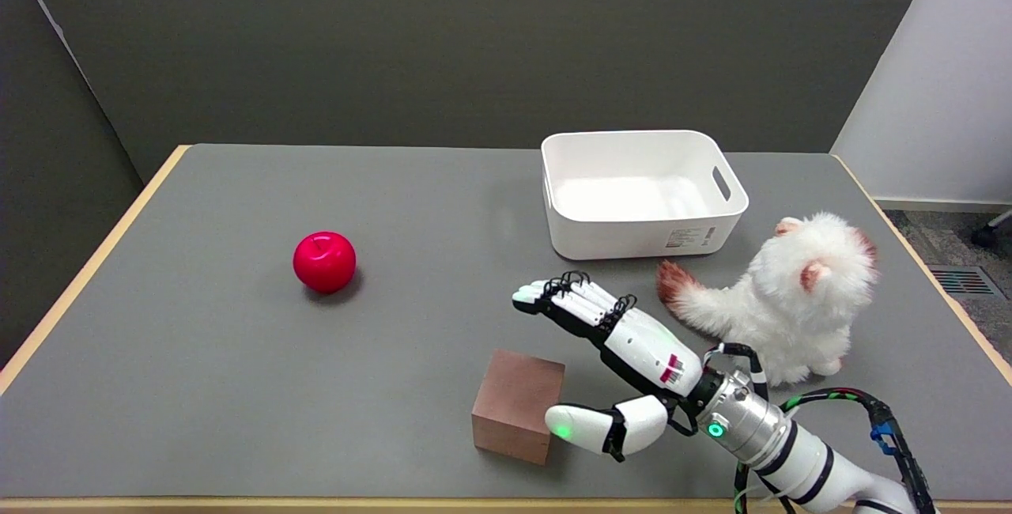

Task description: Pick up wooden cube.

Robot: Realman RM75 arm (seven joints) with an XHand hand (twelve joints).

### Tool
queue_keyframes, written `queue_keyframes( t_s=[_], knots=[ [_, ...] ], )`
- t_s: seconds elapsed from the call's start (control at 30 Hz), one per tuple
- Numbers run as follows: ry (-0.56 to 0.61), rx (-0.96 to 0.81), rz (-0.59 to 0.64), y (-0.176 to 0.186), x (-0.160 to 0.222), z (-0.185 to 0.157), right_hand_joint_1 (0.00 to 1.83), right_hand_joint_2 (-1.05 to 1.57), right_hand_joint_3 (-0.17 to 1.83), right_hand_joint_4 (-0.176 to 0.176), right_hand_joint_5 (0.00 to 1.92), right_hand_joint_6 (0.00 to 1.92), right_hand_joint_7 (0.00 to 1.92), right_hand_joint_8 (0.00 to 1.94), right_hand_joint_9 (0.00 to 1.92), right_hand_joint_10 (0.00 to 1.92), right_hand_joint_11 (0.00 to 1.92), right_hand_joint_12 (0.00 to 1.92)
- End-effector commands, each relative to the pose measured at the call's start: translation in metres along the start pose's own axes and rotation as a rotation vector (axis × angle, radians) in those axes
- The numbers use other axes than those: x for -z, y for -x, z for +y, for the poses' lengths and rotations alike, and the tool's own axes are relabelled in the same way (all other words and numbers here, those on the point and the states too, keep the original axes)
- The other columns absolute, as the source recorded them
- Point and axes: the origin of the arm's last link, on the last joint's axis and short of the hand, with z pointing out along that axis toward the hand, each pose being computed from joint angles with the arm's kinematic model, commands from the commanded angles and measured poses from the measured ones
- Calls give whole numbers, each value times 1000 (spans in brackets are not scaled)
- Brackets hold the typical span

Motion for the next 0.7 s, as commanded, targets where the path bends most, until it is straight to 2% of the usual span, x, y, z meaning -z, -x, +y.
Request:
queue_keyframes(
  t_s=[0.03,0.1,0.3,0.43,0.53,0.6,0.7],
  knots=[
    [74,-36,-58,18,4,5,132,580,729,-116,128,338,115,289,-1,480,-1,722],
    [85,-32,-69,20,5,7,115,500,880,-108,85,400,72,339,-1,436,-1,694],
    [110,-12,-77,26,10,10,142,496,873,-99,54,344,57,244,-1,360,-1,658],
    [113,24,-69,29,11,8,288,537,950,-103,62,304,77,160,10,246,-1,571],
    [100,61,-67,30,10,2,332,529,943,-104,61,300,70,163,8,248,-1,569],
    [88,86,-67,32,9,-3,471,497,920,-105,42,317,47,193,-1,286,-1,589],
    [68,130,-65,34,6,-12,554,510,924,-107,41,316,44,182,-1,278,-1,593]
  ],
)
